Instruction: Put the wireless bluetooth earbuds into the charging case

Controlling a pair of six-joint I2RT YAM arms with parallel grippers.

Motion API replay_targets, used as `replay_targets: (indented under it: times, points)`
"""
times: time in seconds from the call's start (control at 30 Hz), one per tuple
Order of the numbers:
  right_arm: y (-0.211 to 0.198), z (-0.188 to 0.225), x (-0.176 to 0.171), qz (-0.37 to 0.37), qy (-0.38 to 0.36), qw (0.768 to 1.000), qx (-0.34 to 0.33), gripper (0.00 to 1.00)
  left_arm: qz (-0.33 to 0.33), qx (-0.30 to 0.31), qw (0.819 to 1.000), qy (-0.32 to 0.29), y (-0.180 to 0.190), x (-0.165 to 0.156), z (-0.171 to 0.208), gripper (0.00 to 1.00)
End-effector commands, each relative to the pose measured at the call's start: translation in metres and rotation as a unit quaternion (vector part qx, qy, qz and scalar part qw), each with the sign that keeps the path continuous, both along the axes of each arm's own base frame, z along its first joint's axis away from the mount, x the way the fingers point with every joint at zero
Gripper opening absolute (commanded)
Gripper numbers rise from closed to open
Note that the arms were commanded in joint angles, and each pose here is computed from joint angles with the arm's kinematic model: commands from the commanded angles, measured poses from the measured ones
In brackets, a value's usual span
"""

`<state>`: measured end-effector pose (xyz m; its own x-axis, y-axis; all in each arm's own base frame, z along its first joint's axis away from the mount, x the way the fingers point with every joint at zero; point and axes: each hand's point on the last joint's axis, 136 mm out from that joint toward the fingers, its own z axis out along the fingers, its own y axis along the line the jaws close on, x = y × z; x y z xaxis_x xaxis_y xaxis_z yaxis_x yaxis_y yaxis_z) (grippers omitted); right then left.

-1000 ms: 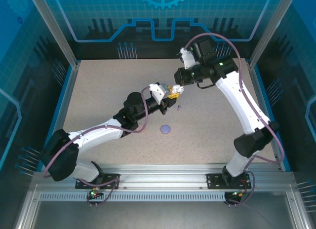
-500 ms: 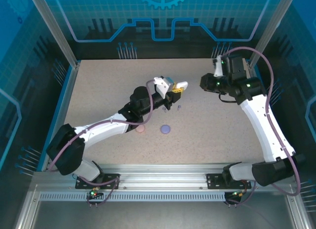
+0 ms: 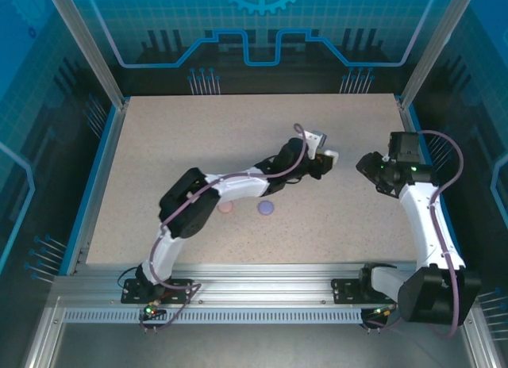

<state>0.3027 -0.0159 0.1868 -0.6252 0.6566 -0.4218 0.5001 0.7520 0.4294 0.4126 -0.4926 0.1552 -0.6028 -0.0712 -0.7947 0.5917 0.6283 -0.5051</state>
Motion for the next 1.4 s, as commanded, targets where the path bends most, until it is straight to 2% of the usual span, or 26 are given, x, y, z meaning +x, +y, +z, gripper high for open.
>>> replay_targets:
  times: [0.0,0.1,0.17,0.37,0.5,0.57,0.8,1.07,1.17,1.37]
  points:
    - [0.001,0.009,0.001,-0.005,-0.032,0.999,0.023,0.5,0.025,-0.006,0.995,0.093,-0.023,0.01,-0.018,0.0]
    - [0.003,0.006,0.001,-0.001,-0.033,0.999,0.031,0.54,0.034,0.012,0.99,0.14,-0.037,0.019,-0.046,0.0]
    - [0.005,0.005,0.003,0.004,-0.031,0.999,0.037,0.55,0.038,0.023,0.986,0.161,-0.044,0.024,-0.057,0.06]
    - [0.007,0.004,0.009,0.011,-0.035,0.998,0.043,0.55,0.029,0.058,0.976,0.209,-0.061,0.029,-0.082,0.13]
    - [0.008,0.004,0.012,0.013,-0.034,0.998,0.047,0.56,0.039,0.076,0.969,0.231,-0.059,0.029,-0.1,0.27]
    - [0.009,0.005,0.013,0.015,-0.036,0.998,0.05,0.56,0.044,0.074,0.968,0.236,-0.057,0.028,-0.103,0.39]
    - [0.011,0.012,0.013,0.015,-0.047,0.997,0.055,0.58,0.053,0.089,0.962,0.254,-0.047,0.024,-0.111,0.47]
    - [0.012,0.021,0.009,0.016,-0.057,0.997,0.052,0.64,0.066,0.131,0.972,0.183,-0.03,0.035,-0.075,0.6]
    - [0.012,0.025,0.006,0.014,-0.059,0.997,0.049,0.69,0.072,0.154,0.976,0.139,-0.02,0.039,-0.046,0.67]
    - [0.011,0.039,0.0,0.007,-0.077,0.996,0.044,0.8,0.083,0.204,0.974,0.045,0.01,0.042,0.025,0.89]
